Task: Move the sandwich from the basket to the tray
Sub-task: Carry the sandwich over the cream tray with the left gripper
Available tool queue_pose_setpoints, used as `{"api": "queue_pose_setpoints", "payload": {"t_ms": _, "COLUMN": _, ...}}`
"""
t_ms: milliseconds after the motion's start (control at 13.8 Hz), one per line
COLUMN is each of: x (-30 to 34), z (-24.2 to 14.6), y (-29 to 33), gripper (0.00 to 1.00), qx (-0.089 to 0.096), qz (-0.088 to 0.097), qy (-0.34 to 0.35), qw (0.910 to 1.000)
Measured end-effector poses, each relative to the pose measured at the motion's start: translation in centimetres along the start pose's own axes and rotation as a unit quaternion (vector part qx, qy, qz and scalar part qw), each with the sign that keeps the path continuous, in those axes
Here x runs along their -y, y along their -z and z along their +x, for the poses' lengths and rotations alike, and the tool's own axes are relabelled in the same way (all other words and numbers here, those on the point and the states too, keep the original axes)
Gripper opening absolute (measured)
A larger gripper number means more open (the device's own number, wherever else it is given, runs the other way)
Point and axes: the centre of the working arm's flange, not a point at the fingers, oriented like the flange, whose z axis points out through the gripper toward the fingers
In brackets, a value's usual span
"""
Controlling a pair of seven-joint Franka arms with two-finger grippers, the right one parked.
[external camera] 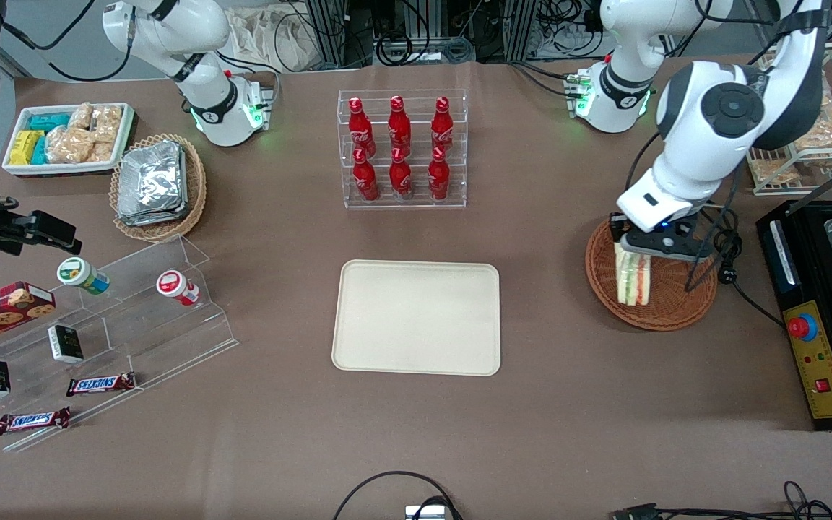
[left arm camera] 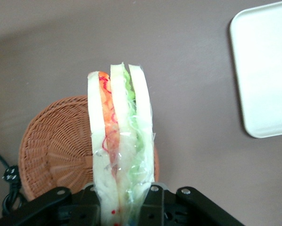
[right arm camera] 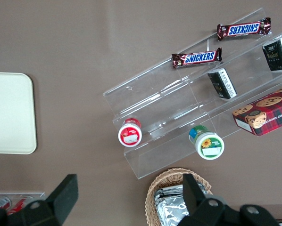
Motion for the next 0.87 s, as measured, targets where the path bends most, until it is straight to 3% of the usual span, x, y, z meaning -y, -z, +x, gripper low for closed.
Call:
{"api": "queue_pose_setpoints", "payload": {"t_ms": 217, "x": -4.5, "z": 2.0, "y": 0.2, "gripper": 0.19, "qx": -0.007, "qz": -0.012, "qy": 0.001, "qw": 0.9999}}
{"api": "queue_pose_setpoints", "payload": {"t_ms": 435, "x": -9.8, "z": 4.0, "y": -0.3, "gripper": 0.19, "qx": -0.005, "qz": -0.035, "qy": 0.016, "qw": 0.9992}}
{"api": "queue_pose_setpoints", "payload": {"t_ms": 725, "x": -13.1, "z": 6.0, "y": -1.3, "gripper": 0.19, "qx": 0.007, "qz": -0.061, "qy": 0.021, "qw": 0.9979}}
{"api": "queue_pose_setpoints", "payload": {"t_ms": 870, "x": -14.5, "z": 6.6, "y": -2.0, "gripper": 0.19, "qx": 0.010, "qz": -0.063, "qy": 0.015, "qw": 0.9979}}
